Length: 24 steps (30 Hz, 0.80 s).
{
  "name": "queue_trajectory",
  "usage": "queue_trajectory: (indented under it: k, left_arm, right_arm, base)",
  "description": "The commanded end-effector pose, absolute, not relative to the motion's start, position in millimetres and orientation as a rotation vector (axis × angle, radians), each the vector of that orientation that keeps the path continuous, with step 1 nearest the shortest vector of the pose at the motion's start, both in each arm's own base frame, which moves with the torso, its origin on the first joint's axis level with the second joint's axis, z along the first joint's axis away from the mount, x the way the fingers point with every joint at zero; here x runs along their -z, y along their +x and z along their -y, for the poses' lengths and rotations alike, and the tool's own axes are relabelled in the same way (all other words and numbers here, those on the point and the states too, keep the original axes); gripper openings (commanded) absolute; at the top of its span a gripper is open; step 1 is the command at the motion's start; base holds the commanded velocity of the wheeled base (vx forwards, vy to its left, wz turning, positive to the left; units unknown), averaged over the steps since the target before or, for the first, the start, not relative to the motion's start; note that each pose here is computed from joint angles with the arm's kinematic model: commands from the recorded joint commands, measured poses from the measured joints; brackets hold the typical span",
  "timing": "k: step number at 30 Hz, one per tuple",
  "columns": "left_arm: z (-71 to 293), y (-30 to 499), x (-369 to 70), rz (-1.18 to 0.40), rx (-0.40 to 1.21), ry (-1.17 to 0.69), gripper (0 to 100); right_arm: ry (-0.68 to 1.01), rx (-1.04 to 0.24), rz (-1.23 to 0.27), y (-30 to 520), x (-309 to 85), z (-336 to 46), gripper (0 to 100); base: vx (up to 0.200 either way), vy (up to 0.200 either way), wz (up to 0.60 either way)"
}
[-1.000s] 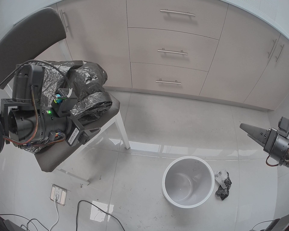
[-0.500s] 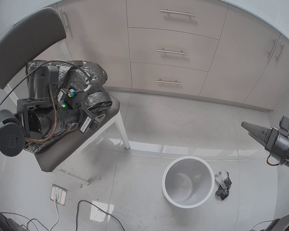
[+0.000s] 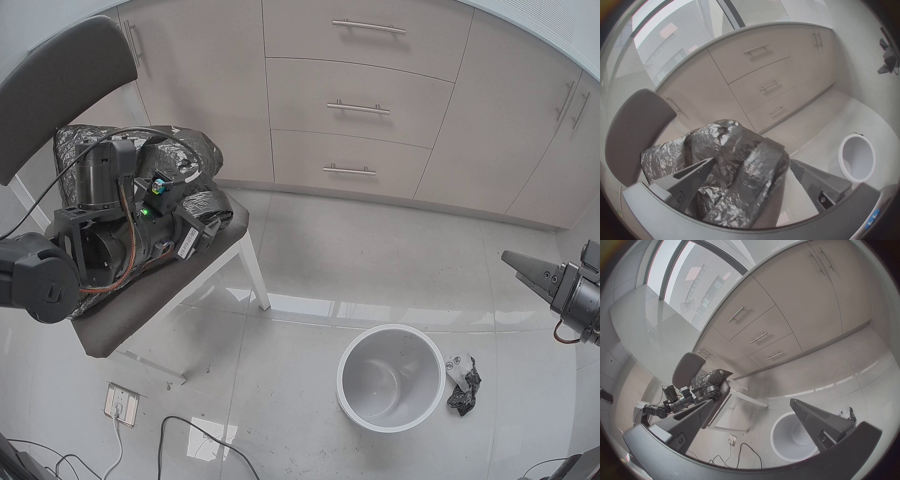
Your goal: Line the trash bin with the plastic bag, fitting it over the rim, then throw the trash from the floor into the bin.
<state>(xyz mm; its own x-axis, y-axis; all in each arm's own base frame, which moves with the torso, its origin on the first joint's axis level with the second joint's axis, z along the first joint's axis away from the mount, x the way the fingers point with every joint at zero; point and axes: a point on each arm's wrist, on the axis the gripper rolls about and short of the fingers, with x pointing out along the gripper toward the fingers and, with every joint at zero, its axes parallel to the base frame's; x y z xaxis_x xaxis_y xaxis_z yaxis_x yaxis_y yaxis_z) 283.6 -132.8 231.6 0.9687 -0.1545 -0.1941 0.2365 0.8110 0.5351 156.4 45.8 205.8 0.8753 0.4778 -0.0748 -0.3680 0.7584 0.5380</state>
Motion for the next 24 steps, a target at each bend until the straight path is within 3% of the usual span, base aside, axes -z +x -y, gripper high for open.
queue_trajectory:
  k: [1,24]
  left_arm:
    - [137,297,-219,-0.145,0.172,0.591,100]
    - [132,316,-215,-0.081,0.08,0.56,100]
  right_arm:
    - [0.539,-0.465,-0.215,157,-205,-46,100]
    - [0.537,-0.465,-0.216,156,-204,-46,100]
  base:
    - [0.0,0.0,0.0]
    - [0.0,0.0,0.0]
